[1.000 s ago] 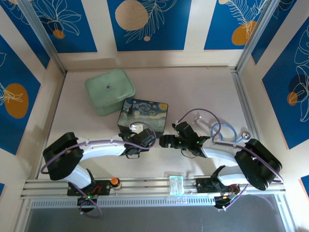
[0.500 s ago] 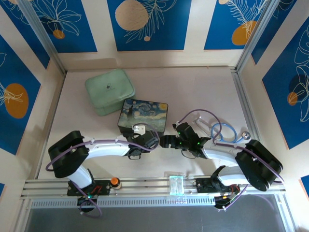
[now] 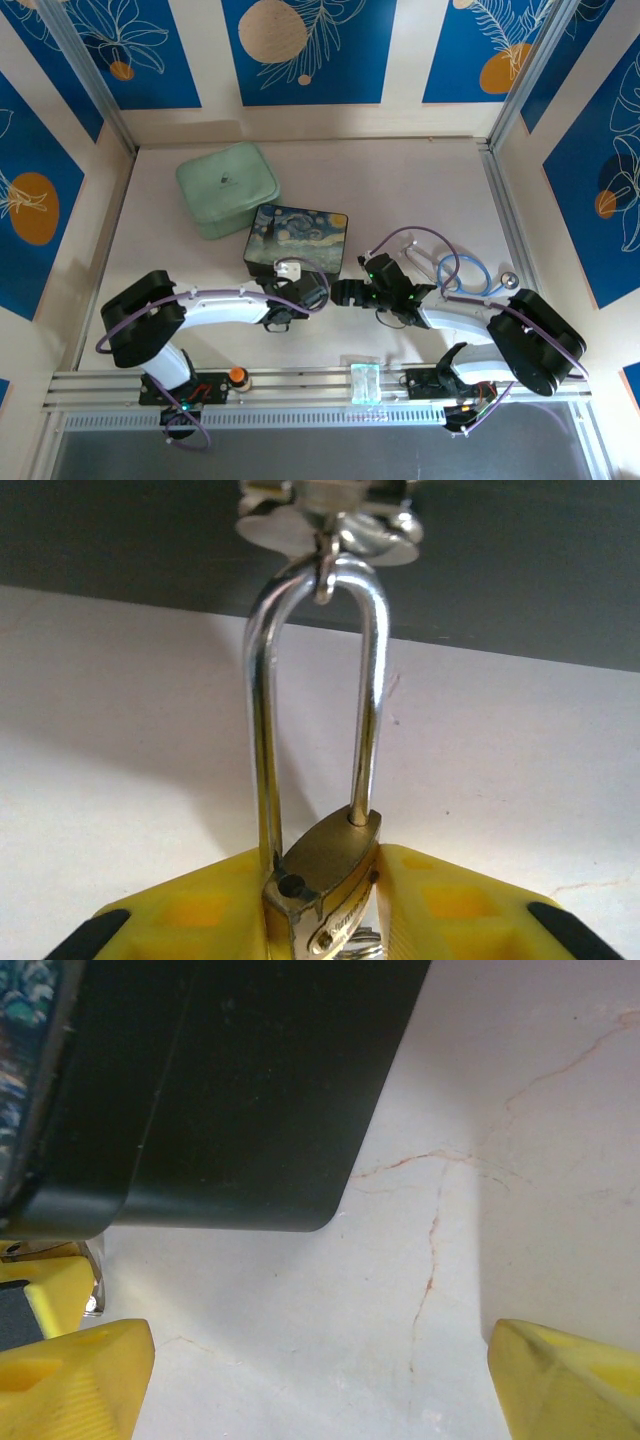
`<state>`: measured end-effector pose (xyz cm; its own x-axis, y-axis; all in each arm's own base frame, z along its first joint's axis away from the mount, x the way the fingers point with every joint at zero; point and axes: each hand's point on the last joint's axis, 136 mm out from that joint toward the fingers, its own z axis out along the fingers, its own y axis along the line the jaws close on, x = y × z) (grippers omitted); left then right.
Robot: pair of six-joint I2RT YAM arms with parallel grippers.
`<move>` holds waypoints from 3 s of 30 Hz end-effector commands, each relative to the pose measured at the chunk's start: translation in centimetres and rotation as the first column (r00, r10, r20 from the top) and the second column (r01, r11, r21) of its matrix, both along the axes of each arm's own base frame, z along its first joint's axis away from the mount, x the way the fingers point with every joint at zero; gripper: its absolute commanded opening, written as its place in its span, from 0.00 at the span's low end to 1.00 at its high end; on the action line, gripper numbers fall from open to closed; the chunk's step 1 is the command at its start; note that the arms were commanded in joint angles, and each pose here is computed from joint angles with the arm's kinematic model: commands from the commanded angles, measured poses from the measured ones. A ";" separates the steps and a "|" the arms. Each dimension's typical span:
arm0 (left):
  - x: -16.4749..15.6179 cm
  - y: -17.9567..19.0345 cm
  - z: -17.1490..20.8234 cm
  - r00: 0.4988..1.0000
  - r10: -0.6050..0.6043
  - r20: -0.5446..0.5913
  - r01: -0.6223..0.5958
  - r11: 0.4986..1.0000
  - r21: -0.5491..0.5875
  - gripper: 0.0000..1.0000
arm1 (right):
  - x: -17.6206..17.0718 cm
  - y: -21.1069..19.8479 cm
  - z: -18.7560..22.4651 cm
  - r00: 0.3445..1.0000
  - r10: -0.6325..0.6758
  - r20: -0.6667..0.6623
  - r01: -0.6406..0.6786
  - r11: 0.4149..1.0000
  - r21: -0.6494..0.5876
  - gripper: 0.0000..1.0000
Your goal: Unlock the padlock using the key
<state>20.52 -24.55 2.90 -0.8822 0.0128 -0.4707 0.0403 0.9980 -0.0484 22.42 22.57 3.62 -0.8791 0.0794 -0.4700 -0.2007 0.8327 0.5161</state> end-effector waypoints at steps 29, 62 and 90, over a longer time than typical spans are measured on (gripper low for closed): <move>-0.7 2.0 -0.6 0.998 -0.055 -0.022 0.058 0.975 0.214 0.27 | -1.3 -1.5 -2.2 0.997 -0.033 -0.063 0.029 0.998 -0.054 0.88; 2.7 2.8 17.1 0.731 -0.651 0.207 0.574 0.749 0.330 0.90 | -3.4 1.6 3.5 0.988 0.083 0.127 -0.089 0.995 0.040 0.99; 7.0 3.8 10.3 0.471 -0.880 -0.052 0.814 0.412 0.409 0.89 | -4.3 8.9 3.4 0.995 0.059 0.077 -0.060 0.998 0.013 0.79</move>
<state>27.33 -20.86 13.47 -0.2082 0.9304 -0.3017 0.8670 0.3183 0.3834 16.99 30.78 6.66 -0.8464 -0.0306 -0.5317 -0.3606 0.7676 0.5299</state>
